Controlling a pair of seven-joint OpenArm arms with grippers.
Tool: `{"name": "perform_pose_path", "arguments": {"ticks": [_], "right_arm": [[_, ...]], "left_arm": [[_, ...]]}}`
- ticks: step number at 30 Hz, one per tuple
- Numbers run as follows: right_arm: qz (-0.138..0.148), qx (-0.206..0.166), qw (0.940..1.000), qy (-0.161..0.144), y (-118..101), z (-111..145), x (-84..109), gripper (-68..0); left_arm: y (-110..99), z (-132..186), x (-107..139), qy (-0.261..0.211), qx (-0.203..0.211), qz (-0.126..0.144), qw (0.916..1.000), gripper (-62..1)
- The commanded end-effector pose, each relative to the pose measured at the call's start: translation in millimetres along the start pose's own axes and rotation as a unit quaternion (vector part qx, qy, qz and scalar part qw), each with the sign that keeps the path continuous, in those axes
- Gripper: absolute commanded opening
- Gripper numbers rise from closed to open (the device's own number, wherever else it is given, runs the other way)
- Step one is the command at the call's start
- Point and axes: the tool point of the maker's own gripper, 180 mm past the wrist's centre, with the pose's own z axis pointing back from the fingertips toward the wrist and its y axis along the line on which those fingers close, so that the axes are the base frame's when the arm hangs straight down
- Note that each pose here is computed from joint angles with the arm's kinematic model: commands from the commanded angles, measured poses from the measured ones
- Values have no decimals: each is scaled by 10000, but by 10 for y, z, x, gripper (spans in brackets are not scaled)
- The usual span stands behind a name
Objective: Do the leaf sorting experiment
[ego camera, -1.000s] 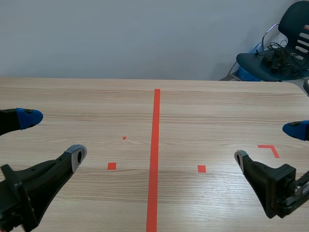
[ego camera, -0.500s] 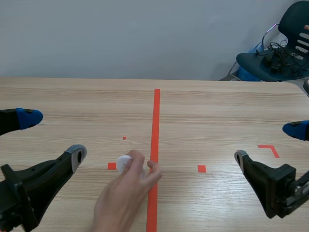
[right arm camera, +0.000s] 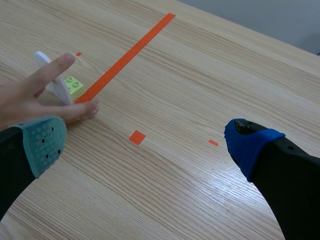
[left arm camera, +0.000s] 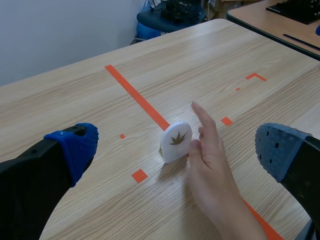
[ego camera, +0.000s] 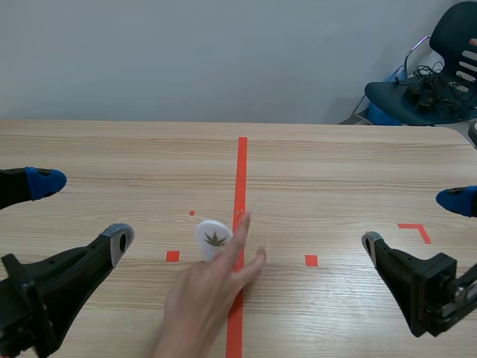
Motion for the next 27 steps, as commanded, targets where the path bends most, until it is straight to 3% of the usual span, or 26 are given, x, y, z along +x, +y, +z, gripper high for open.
{"name": "perform_pose_path", "arguments": {"ticks": [1, 13, 20, 27], "right_arm": [[51, 36, 9998, -196, 6, -14, 119, 4], [148, 14, 9994, -322, -47, -79, 218, 4], [160, 597, 9971, -449, 161, -364, 310, 4], [52, 1186, 9919, -463, 512, -778, 58, 4]], "left_arm": [[-15, -15, 102, -173, -17, 1, 9998, 14], [-15, -15, 102, -172, -18, -1, 9999, 14], [-15, -15, 104, -177, -17, 1, 9998, 14], [-15, -15, 104, -177, -17, 1, 9998, 14]]}}
